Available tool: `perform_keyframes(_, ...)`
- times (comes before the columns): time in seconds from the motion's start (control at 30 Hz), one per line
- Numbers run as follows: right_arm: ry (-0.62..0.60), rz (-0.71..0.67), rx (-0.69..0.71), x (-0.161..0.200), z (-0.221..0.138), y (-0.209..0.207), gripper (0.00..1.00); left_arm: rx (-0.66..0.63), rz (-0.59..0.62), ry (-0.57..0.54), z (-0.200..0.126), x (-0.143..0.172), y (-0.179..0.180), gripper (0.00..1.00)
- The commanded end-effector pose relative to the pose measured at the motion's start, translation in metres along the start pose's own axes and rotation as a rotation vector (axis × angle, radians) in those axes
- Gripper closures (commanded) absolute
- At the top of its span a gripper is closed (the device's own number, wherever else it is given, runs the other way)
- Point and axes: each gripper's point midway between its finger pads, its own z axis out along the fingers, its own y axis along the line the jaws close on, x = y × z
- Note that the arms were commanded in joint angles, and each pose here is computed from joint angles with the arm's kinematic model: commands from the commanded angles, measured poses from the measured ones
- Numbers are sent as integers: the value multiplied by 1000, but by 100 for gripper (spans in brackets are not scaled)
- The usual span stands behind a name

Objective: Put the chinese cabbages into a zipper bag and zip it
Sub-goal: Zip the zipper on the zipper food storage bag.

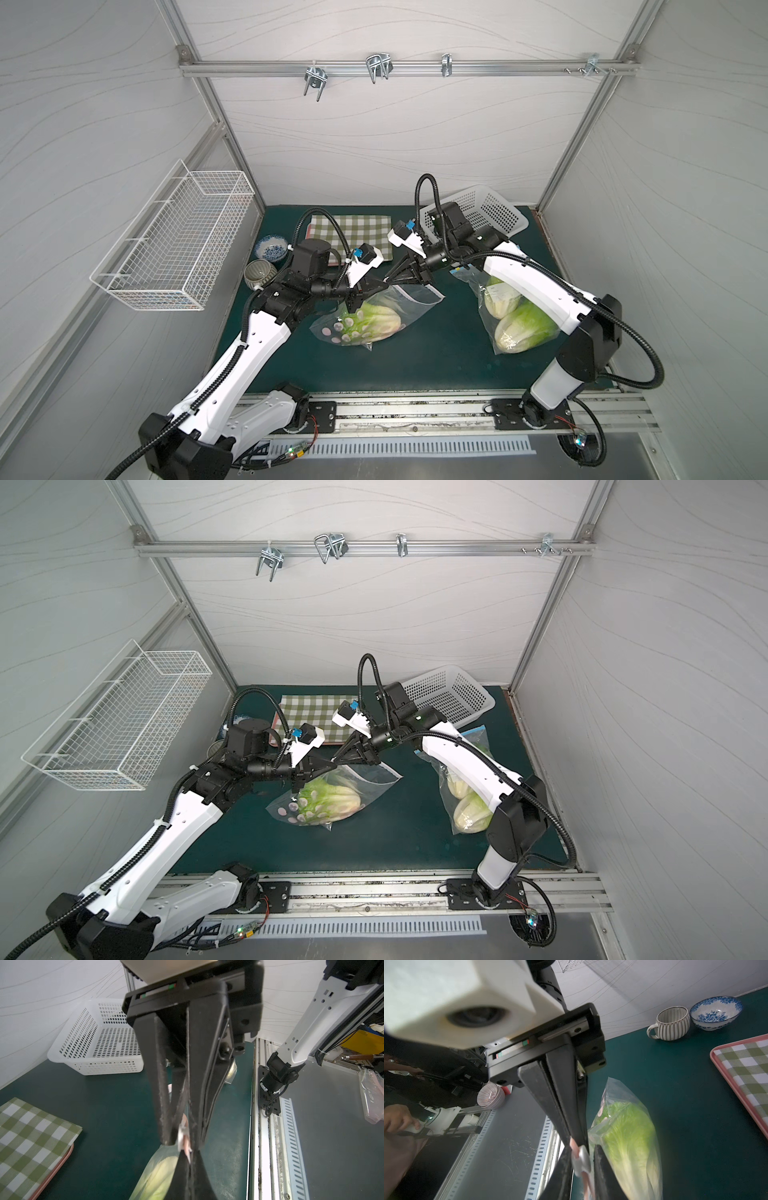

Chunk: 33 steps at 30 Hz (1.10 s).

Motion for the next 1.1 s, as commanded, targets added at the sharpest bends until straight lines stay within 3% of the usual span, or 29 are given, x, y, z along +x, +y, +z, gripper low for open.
perform_keyframes(0.0,16,-6,-25,6,3,4,87,1,84,-61,-9,-25,-5,100)
perform_keyframes(0.3,15,-22,52,7,-6,-4,100,-99,85,-103,-15,-40,9,100)
perform_keyframes(0.8,68,-92,373,30,-38,-29,100,-317,72,-110,-35,-51,38,100)
perform_keyframes(1.07,97,-79,470,42,-47,-43,100,-354,36,-134,-42,-58,42,100)
